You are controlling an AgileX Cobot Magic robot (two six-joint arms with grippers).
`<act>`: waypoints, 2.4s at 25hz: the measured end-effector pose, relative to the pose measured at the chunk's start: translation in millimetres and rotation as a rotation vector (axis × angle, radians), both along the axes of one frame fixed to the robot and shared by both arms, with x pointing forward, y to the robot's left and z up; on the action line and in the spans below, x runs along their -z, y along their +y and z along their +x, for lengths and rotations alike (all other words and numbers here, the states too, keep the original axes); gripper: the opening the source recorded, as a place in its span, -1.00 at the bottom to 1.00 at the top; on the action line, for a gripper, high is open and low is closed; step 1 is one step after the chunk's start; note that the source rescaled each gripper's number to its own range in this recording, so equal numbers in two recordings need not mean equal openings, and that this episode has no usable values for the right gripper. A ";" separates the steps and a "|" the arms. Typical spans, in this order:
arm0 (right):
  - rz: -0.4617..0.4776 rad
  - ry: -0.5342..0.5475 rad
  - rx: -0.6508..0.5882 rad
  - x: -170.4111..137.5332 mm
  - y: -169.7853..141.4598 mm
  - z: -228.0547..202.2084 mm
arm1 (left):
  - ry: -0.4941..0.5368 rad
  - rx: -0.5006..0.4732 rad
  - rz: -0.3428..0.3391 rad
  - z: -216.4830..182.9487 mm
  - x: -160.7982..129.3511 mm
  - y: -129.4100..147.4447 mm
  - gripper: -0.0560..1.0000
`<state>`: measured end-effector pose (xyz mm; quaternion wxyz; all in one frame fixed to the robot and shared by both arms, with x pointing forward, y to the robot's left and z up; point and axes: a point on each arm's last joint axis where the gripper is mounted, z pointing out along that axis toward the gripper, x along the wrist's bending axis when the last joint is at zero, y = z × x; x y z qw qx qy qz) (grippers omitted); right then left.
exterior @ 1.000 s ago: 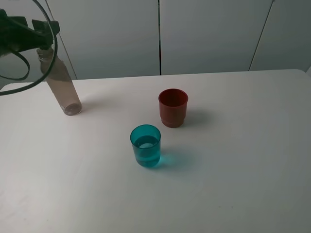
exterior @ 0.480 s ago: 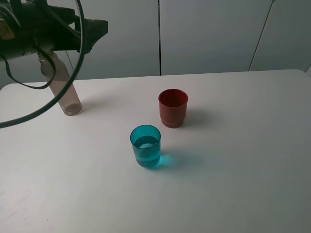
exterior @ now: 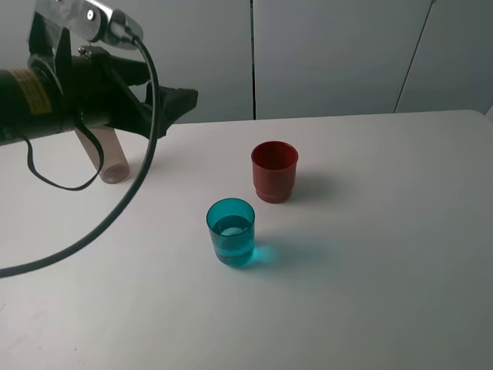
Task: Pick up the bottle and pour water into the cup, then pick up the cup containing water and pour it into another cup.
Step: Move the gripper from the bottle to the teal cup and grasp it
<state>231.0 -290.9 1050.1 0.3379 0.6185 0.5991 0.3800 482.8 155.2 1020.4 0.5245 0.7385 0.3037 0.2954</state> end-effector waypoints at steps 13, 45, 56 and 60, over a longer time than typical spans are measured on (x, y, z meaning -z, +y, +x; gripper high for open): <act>0.000 0.000 0.000 0.0 0.0 0.0 | 0.176 0.207 0.191 -9.7 88.3 -3.8 1.00; 0.000 0.000 0.000 0.0 0.0 0.0 | 0.126 0.776 0.159 32.9 161.3 42.6 1.00; 0.000 0.000 0.000 0.0 0.0 0.0 | 0.076 0.857 0.047 54.0 179.2 35.5 1.00; 0.000 0.000 0.000 0.0 0.0 0.0 | 0.085 0.862 0.044 55.8 184.8 35.3 1.00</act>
